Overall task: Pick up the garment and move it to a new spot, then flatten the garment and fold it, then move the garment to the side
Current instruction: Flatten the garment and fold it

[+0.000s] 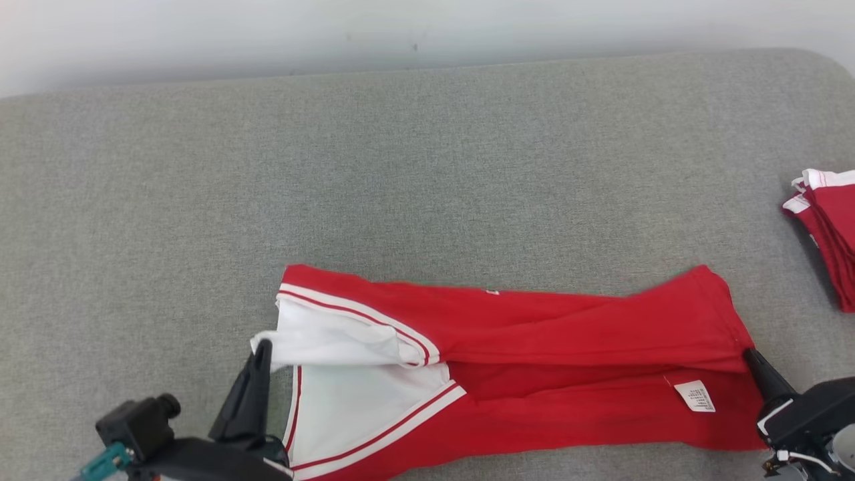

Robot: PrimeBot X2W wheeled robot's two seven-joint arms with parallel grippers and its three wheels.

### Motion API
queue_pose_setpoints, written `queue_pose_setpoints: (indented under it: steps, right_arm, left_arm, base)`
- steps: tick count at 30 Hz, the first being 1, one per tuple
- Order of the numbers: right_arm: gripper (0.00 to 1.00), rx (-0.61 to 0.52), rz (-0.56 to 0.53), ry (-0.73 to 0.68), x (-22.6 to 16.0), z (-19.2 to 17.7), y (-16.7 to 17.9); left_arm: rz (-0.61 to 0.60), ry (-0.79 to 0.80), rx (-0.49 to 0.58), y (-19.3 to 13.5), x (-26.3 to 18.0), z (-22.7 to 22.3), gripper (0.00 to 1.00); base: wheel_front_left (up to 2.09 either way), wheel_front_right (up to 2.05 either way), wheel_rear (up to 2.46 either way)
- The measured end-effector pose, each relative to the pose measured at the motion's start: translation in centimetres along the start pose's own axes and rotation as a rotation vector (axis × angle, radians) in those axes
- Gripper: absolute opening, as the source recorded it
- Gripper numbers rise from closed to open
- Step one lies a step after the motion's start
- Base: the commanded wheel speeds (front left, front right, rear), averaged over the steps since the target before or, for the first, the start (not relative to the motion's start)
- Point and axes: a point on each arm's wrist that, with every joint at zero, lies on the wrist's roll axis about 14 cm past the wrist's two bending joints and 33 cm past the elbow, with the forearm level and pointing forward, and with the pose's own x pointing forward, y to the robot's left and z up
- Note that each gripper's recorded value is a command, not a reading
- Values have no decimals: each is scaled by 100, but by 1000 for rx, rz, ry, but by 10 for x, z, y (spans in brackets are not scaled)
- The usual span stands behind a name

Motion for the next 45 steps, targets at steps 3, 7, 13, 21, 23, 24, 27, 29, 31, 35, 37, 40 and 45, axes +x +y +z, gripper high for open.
queue_pose_setpoints:
  steps: [3, 7, 13, 21, 23, 24, 27, 29, 31, 35, 37, 40, 45]
  right_arm:
    - [0, 16, -11, -8, -4, -2, -7]
    - [0, 26, -27, -16, -6, -5, -13]
    - [100, 27, -34, -24, -5, -9, -15]
    - [100, 27, 17, -114, -9, 6, 0]
    - [100, 18, 21, -136, -12, 11, 2]
    - [100, 8, 19, -150, -14, 15, 1]
    - [100, -15, -2, -196, -20, 27, -3]
    - [100, -27, -14, -219, -24, 33, -6]
    - [100, -40, -23, -230, -26, 37, -8]
    - [100, -63, -26, -229, -29, 38, -6]
    - [100, -84, -22, -220, -28, 37, -3]
    - [100, -152, -29, -203, -28, 35, 3]
    - [100, -246, -47, -167, -28, 30, 7]
  left_arm:
    - [6, 22, -19, -1, -8, -10, 0]
    - [14, 43, -38, -2, -16, -19, 0]
    - [23, 59, -46, -3, -27, -25, 0]
    - [40, 79, -54, -3, -43, -34, 0]
    - [43, 83, -53, -3, -45, -36, 0]
    - [44, 85, -53, -3, -46, -37, 0]
    - [48, 112, -51, -3, -50, -44, 7]
    - [51, 123, -52, -3, -53, -48, 18]
    - [53, 137, -57, -4, -56, -53, 19]
    - [50, 149, -40, -5, -60, -57, 100]
    - [47, 140, -12, -4, -60, -55, 100]
    - [44, 116, 55, -1, -60, -48, 100]
    - [51, 9, 216, 7, -54, -14, 100]
  base:
    - [0, 0, 0]
    - [0, 0, 0]
    - [0, 0, 0]
    - [0, 0, 0]
    - [0, 0, 0]
    - [0, 0, 0]
    - [0, 0, 0]
    - [0, 0, 0]
    - [0, 0, 0]
    - [0, 0, 0]
    - [0, 0, 0]
    - [0, 0, 0]
    - [0, 0, 0]
